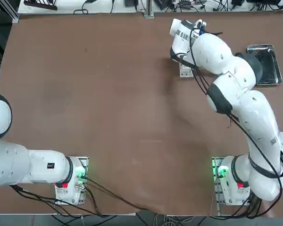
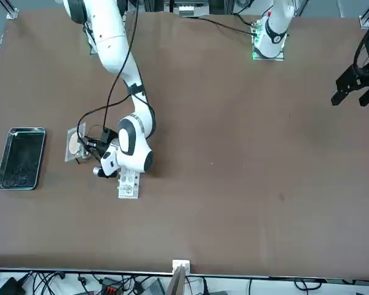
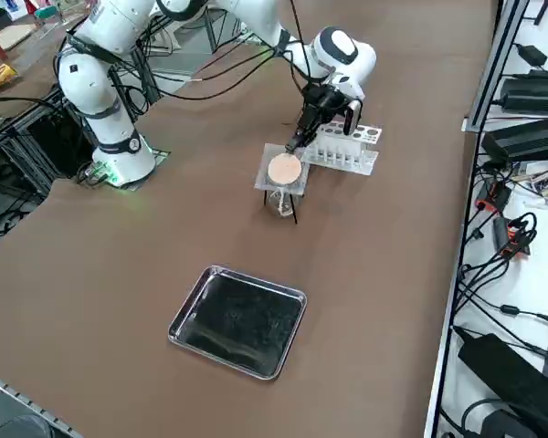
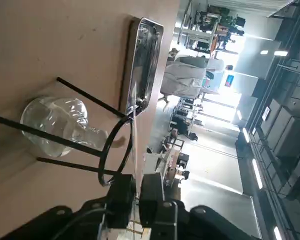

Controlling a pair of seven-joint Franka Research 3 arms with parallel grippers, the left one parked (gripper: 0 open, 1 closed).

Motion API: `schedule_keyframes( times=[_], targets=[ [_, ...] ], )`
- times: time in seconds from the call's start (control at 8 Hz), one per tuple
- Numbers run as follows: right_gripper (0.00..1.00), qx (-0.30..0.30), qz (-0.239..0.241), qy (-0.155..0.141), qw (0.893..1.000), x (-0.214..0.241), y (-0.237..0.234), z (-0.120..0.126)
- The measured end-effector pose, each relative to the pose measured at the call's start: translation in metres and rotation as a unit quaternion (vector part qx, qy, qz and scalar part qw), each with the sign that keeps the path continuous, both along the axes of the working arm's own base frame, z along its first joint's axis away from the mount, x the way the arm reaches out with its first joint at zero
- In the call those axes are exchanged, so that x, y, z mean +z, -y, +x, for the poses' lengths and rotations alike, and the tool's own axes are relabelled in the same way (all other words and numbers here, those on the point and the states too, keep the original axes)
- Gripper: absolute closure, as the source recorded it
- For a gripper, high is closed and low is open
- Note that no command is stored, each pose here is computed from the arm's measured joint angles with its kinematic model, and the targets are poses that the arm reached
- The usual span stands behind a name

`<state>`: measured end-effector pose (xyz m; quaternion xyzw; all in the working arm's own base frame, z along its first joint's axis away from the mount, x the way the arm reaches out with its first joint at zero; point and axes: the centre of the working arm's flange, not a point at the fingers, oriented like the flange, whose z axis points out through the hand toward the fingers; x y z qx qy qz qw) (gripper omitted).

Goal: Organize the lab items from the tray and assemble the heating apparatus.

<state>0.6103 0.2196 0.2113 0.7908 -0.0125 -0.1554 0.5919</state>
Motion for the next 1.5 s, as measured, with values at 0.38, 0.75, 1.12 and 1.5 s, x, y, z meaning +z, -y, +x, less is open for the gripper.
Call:
schedule_keyframes(
  times=[0.38,0.75,1.12,1.5],
  targets=[
    [0.67,-0.004,0.003,-0.003,1.000,-0.002,-0.001,-0.002],
    [0.38,-0.014,0.005,-0.012,1.000,-0.003,-0.010,-0.011],
    [0.00,-0.013,0.001,-0.015,1.000,-0.002,-0.020,-0.017],
    [0.00,-0.032,0.032,0.000,0.999,0.018,-0.021,-0.012]
  ],
)
